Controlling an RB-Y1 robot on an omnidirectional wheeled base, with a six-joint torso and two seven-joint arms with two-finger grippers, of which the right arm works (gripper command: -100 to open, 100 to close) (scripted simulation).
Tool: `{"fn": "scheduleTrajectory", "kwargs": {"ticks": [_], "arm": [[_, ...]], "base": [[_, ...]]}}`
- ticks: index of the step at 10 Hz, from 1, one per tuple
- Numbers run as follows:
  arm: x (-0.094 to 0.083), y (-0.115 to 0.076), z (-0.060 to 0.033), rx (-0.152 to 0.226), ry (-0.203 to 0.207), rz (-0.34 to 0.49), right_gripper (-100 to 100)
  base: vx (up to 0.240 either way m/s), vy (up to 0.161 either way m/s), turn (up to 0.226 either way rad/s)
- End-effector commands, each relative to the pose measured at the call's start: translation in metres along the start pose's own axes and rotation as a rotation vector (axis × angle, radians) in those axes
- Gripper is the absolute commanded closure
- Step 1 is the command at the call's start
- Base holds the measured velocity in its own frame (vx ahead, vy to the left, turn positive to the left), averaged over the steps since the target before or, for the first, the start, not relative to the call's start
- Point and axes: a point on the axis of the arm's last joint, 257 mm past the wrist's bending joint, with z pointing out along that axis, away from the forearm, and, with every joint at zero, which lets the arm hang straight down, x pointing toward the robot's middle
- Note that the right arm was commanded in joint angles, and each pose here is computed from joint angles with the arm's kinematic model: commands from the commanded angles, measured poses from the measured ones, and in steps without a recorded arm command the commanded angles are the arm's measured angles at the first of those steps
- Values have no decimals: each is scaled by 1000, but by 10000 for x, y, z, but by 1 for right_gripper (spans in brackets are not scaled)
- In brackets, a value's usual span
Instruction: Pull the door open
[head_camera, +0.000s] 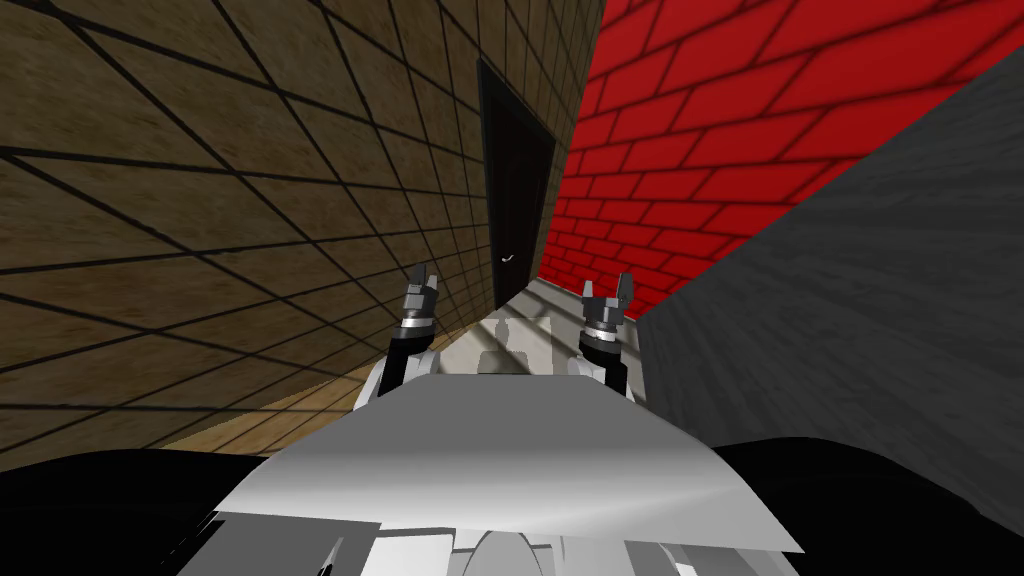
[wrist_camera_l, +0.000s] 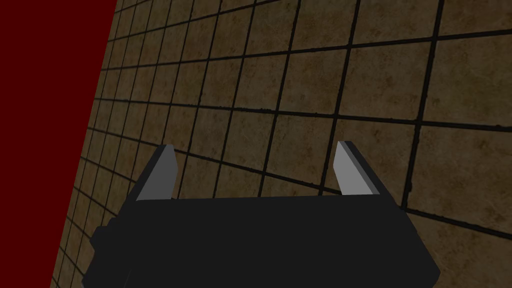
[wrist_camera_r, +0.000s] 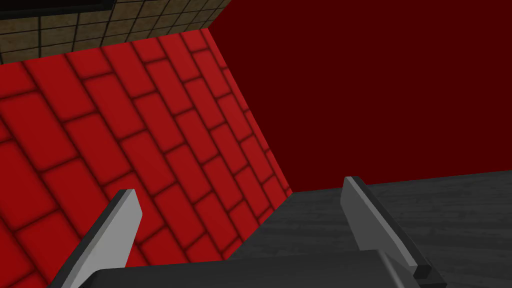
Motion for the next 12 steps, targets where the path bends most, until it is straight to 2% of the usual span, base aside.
{"fn": "scheduleTrajectory", "kwargs": {"ticks": [1,2,7,12], "arm": [[27,-107,-20,16,11,8,-100],[54,-216,-41,32,22,16,-100],[119,-490,-103,74,48,36,-100],[198,-846,-198,130,80,58,-100]], "base": [[54,-14,123],[123,-42,115],[97,-21,80],[92,-29,96]]}}
